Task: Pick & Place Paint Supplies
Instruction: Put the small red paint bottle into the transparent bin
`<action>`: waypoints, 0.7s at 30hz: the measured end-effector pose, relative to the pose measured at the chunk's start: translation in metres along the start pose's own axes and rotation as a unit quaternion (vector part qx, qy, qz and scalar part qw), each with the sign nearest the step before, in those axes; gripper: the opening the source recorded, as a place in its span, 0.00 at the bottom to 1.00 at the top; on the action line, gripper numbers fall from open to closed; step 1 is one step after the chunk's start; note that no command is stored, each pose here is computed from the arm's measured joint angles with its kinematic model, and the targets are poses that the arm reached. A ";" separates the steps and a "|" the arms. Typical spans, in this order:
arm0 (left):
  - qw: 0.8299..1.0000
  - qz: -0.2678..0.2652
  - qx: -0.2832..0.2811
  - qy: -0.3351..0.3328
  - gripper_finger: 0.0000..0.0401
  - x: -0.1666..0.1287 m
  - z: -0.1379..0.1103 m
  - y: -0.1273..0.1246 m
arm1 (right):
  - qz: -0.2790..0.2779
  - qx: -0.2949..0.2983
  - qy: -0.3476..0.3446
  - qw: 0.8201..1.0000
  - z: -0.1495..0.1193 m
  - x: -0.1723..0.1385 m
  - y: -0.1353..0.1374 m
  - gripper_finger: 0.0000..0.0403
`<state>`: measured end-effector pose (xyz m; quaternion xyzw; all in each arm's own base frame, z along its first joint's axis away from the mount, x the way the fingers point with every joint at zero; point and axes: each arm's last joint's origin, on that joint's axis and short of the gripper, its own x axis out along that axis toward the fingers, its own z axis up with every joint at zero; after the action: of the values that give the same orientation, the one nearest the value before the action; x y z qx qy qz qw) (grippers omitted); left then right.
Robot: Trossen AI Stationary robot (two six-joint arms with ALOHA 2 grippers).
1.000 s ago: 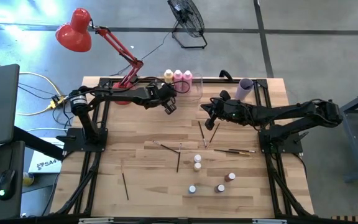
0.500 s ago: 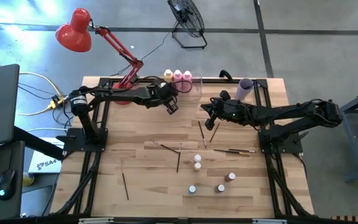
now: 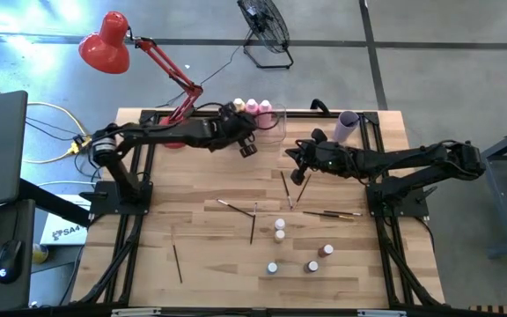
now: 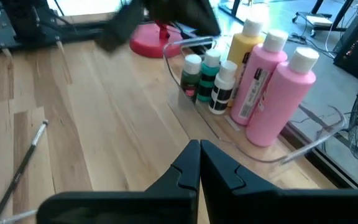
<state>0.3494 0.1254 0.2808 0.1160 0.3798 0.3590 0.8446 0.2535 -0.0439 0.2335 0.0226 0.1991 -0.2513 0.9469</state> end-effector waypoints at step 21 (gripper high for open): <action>0.979 -0.188 0.029 0.078 0.00 -0.031 -0.044 -0.006 | 0.000 -0.023 0.032 0.999 -0.006 0.000 0.000 0.00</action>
<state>0.3060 0.0962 0.2651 0.0381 0.4697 0.1905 0.8612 0.2507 -0.0433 0.2277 0.0091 0.2350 -0.2460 0.9403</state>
